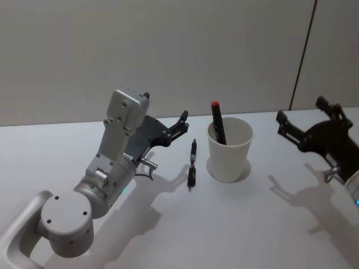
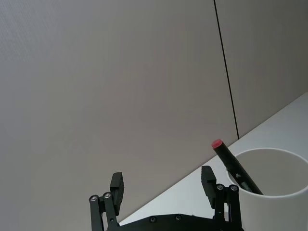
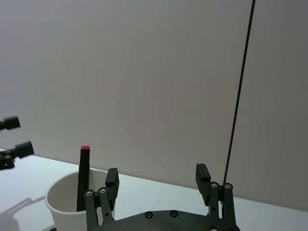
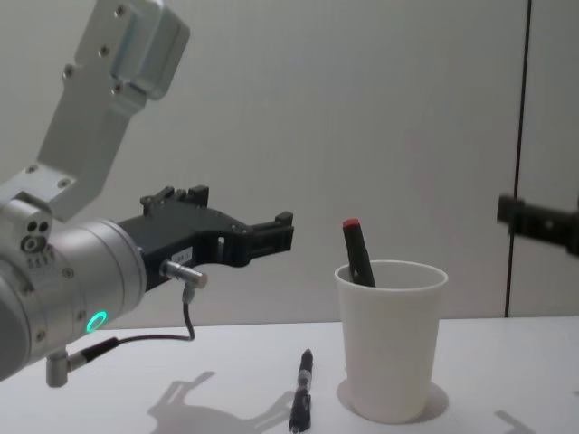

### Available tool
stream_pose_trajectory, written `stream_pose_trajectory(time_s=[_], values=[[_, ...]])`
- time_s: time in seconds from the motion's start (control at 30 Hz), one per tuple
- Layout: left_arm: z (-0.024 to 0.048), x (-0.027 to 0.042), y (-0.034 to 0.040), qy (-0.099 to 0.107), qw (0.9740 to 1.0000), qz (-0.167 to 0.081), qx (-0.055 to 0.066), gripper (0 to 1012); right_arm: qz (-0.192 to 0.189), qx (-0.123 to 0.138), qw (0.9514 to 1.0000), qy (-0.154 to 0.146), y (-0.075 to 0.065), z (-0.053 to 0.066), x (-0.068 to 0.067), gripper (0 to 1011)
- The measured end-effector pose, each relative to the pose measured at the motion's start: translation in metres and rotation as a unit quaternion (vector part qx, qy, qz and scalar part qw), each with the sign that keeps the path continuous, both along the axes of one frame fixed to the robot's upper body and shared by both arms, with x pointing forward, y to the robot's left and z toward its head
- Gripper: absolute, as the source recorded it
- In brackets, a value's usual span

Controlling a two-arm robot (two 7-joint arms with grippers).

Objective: Place the pen into the pen holder.

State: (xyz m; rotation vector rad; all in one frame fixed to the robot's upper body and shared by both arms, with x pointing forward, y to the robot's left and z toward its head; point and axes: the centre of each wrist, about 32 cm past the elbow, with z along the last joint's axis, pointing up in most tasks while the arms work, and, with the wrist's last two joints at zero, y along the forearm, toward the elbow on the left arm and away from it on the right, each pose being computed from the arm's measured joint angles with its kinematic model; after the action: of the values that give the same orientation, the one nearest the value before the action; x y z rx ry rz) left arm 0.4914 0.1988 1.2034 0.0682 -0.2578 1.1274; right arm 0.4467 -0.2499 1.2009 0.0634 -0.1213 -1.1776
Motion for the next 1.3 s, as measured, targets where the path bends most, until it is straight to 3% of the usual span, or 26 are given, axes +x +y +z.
stream_pose_trajectory(time_s=[0.2, 0.6, 0.97, 1.3], values=[[0.0009, 0.0004, -0.0006, -0.005, 1.0, -0.002, 0.0, 1001, -0.022, -0.001, 0.9994, 0.025, 0.011, -0.011, -0.003, 1001], [0.0016, 0.001, -0.0007, -0.003, 1.0, -0.006, 0.001, 1001, -0.026, -0.001, 0.9993, 0.028, 0.013, -0.012, -0.003, 1001], [0.0035, 0.0025, -0.0033, 0.027, 0.9995, -0.015, 0.001, 1001, -0.026, -0.001, 0.9993, 0.028, 0.013, -0.012, -0.003, 1001], [0.0069, 0.0006, -0.014, 0.055, 0.9983, 0.001, -0.018, 1001, -0.026, -0.001, 0.9993, 0.028, 0.013, -0.012, -0.003, 1001]])
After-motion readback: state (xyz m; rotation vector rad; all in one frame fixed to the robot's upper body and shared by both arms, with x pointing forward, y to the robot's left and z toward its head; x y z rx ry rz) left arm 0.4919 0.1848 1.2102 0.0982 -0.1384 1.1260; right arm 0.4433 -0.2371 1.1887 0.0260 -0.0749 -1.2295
